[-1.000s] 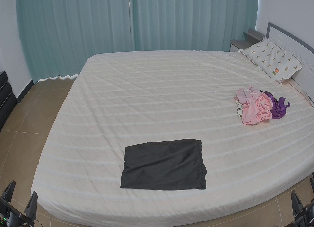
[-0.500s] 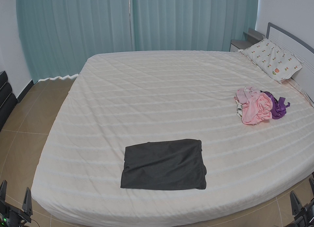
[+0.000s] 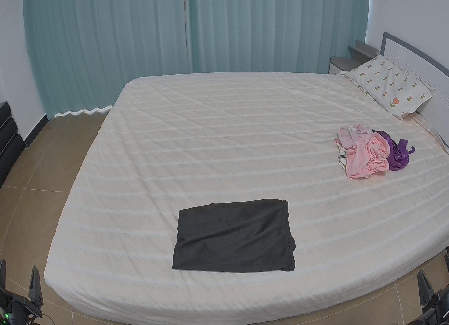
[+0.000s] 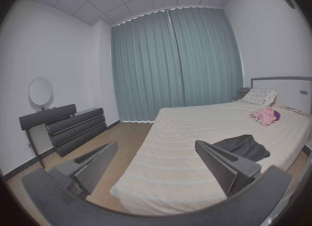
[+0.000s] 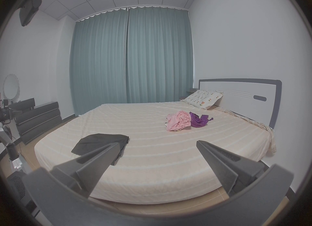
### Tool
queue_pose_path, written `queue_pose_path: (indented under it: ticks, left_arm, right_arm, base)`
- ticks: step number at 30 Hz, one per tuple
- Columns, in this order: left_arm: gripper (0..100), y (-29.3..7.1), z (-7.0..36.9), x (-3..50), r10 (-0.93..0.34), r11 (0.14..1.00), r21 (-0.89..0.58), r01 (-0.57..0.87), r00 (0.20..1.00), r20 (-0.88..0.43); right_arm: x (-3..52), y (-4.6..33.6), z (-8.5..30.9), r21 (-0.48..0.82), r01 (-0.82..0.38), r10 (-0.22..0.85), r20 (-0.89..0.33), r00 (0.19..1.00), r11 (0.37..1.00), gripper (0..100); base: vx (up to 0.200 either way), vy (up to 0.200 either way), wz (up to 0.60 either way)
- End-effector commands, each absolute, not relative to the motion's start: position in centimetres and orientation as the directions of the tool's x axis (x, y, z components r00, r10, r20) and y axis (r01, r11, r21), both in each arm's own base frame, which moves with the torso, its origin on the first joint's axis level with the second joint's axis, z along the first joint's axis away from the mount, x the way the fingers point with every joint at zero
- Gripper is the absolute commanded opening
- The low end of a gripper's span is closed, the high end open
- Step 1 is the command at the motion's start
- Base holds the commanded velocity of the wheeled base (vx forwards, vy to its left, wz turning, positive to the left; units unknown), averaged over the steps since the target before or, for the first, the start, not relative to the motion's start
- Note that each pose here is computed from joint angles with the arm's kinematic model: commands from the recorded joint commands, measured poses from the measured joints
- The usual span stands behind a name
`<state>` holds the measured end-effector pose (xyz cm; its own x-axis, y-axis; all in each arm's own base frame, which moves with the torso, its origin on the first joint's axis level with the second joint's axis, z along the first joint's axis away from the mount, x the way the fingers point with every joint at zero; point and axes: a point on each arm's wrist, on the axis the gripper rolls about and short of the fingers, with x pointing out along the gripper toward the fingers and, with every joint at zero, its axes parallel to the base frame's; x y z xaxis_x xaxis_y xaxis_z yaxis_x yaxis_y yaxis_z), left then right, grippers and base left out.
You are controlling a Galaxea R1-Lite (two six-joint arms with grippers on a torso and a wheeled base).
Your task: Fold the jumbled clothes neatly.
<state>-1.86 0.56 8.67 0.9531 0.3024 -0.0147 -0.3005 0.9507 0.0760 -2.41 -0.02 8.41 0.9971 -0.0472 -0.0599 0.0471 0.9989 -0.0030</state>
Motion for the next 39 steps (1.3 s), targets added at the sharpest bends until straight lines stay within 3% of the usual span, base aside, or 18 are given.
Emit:
queue_pose_path:
  ticks: [1,11,21,27,39]
  left_arm:
    - [100,0.51,8.17,-2.36,0.219,0.973,0.056,-0.222,0.975,0.048]
    - [100,0.04,7.57,-2.25,0.011,1.000,0.006,-0.011,1.000,-0.003]
    - [100,0.03,7.55,-2.27,0.011,1.000,0.006,-0.011,1.000,-0.002]
    - [100,0.03,7.55,-2.27,0.011,1.000,0.006,-0.011,1.000,-0.002]
    - [100,0.03,7.55,-2.27,0.011,1.000,0.006,-0.011,1.000,-0.002]
  right_arm:
    - [-2.69,-0.06,8.26,0.010,0.034,-0.034,-0.025,0.999,0.999,100]
    - [-2.66,0.03,8.34,0.043,-0.004,0.005,-0.008,1.000,0.999,100]
    - [-2.65,0.25,8.35,-0.021,-0.106,0.106,-0.002,0.994,0.994,100]
    - [-2.31,0.23,8.24,-0.145,-0.084,0.095,0.067,0.993,0.986,100]
    - [-2.31,0.14,8.24,-0.156,-0.044,0.055,0.067,0.996,0.987,100]
  base:
    - [0.000,0.000,0.00]
    - [0.000,0.000,0.00]
    - [0.000,0.000,0.00]
    - [0.000,0.000,0.00]
    - [0.000,0.000,0.00]
